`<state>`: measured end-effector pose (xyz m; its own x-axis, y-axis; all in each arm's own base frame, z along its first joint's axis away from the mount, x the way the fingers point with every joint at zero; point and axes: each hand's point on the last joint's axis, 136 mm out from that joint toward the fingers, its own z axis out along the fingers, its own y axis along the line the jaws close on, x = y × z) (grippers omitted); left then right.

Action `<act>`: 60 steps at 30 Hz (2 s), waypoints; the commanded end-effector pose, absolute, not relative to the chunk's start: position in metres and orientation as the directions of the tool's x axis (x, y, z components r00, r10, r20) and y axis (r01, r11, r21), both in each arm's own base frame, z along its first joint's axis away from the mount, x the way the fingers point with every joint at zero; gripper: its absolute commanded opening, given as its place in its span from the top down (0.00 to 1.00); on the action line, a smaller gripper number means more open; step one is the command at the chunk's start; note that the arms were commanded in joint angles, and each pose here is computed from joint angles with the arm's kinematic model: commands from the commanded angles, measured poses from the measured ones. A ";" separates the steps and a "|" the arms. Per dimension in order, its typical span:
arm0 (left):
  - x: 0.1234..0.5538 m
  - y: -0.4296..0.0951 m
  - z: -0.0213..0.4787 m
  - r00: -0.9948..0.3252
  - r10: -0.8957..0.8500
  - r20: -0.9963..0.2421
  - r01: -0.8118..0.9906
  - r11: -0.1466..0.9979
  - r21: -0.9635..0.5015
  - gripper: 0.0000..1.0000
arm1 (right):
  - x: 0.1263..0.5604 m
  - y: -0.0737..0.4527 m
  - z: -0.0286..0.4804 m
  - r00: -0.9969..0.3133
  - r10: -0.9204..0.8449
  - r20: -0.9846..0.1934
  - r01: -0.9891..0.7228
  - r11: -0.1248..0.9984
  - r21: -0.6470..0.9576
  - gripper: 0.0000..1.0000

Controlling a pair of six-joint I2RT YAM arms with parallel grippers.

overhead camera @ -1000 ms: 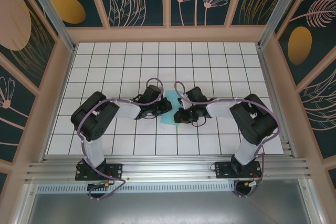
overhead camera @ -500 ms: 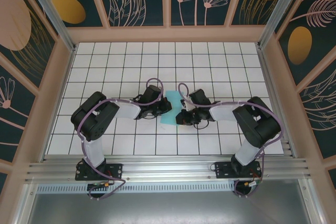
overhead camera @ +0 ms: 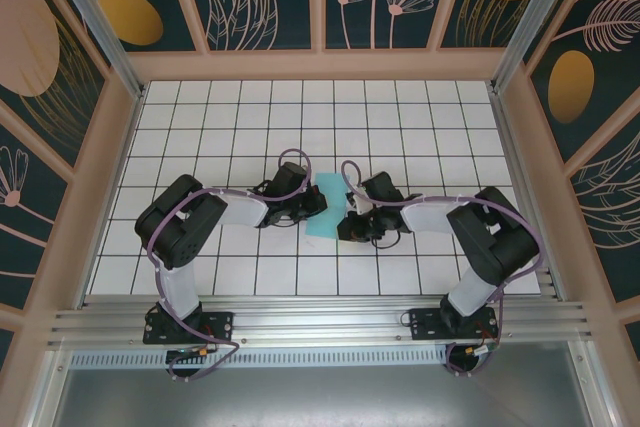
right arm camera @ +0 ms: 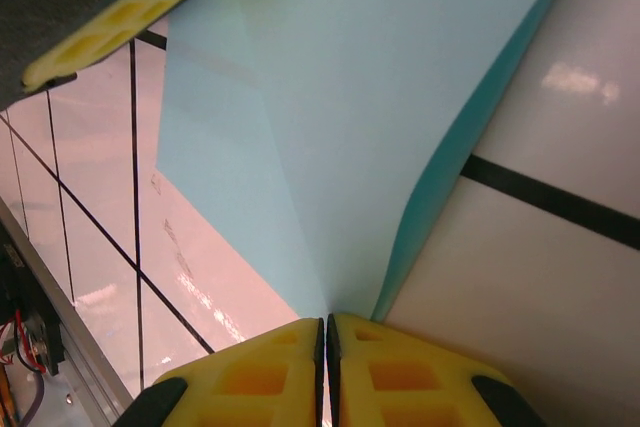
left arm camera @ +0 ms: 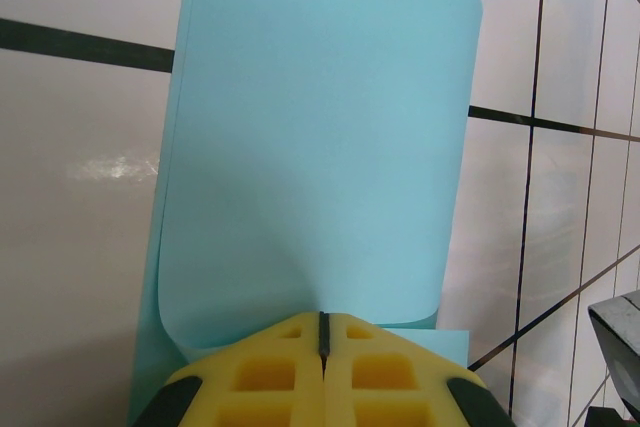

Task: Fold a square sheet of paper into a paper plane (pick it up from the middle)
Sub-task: Fold the triangle a second time at the center of the table.

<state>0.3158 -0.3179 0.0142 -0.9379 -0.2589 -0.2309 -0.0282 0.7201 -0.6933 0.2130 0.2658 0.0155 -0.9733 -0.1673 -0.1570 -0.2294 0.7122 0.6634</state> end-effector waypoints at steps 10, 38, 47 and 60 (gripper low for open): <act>0.294 -0.287 -0.030 -0.957 -0.235 -0.173 -0.098 0.818 -0.567 0.93 | 0.221 0.273 0.057 -0.973 -0.122 -0.194 -0.224 0.690 0.689 0.85; 0.312 -0.313 0.062 -0.932 -0.221 -0.287 0.045 0.715 -0.697 0.79 | 0.212 0.254 -0.013 -0.996 -0.077 -0.043 -0.087 0.794 0.602 0.86; 0.283 -0.337 0.057 -0.968 -0.137 -0.210 0.078 0.633 -0.770 0.87 | 0.213 0.254 -0.012 -0.997 -0.064 -0.048 -0.080 0.793 0.604 0.86; 0.271 -0.337 0.025 -0.981 -0.121 -0.150 0.038 0.643 -0.765 0.84 | 0.213 0.252 -0.016 -0.997 -0.061 -0.037 -0.071 0.804 0.590 0.89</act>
<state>0.2760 -0.3361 0.0312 -0.9779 -0.1285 -0.1650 0.0440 0.6450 -0.7629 0.2283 0.2723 0.0139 -0.9892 -0.0845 -0.1201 -0.1436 0.7267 0.6717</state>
